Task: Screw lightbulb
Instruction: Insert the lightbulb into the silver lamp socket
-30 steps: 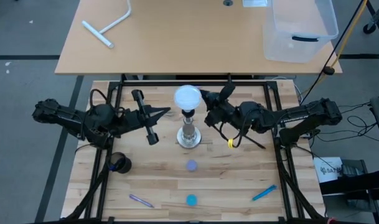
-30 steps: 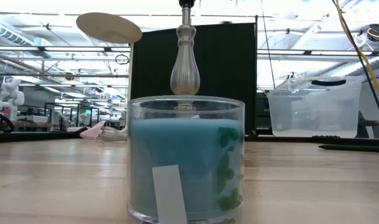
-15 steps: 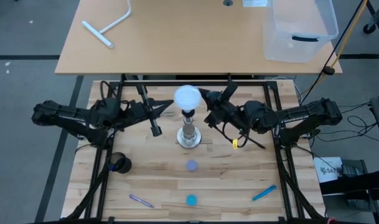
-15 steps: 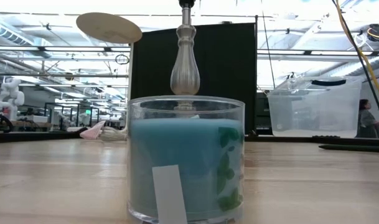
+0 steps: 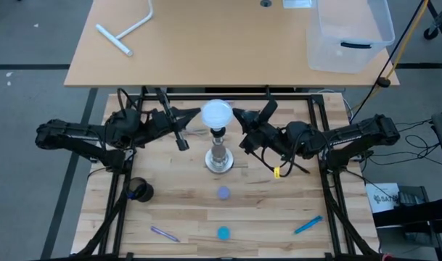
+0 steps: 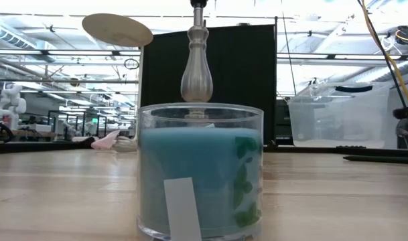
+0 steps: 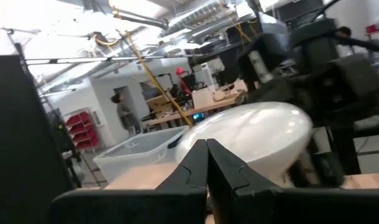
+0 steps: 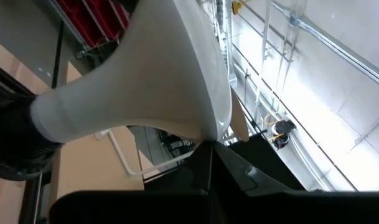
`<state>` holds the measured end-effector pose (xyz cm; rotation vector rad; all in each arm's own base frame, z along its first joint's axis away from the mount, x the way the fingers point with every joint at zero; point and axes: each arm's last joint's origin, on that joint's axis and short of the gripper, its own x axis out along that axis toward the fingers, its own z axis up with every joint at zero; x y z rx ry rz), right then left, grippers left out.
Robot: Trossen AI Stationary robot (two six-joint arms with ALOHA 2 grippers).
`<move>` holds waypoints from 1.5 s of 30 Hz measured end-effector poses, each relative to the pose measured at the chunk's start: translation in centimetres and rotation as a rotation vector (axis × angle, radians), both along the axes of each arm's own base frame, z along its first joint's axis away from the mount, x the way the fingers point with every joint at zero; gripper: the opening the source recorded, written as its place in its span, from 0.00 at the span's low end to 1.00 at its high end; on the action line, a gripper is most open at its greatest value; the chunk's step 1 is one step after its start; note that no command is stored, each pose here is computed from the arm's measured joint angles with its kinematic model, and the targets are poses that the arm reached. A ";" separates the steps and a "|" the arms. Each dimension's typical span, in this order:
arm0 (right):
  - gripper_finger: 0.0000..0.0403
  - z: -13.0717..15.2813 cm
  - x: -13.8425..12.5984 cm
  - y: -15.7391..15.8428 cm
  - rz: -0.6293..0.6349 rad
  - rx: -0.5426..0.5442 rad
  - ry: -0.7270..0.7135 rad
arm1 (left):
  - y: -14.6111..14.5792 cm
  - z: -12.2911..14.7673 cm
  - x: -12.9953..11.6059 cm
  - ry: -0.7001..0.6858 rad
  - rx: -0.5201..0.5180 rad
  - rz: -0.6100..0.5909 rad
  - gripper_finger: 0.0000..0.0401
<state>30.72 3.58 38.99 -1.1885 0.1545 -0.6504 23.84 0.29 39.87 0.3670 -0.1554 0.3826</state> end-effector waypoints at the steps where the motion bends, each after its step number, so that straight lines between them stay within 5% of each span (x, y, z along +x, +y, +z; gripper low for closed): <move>1: 0.00 0.0 0.0 0.2 0.007 0.000 0.002 | 0.1 0.0 0.0 -0.001 -0.010 0.005 0.00; 16: 0.00 -1.0 0.0 2.3 0.102 0.043 0.068 | 0.4 -0.2 -0.2 0.017 -0.036 0.068 0.00; 30: 0.00 -0.6 0.2 -0.2 -0.014 0.049 0.031 | -4.0 0.3 -0.9 0.020 0.108 -0.168 0.00; 45: 0.00 -0.1 0.1 0.0 0.025 -0.015 0.015 | -3.2 -0.2 0.0 0.027 0.058 -0.100 0.00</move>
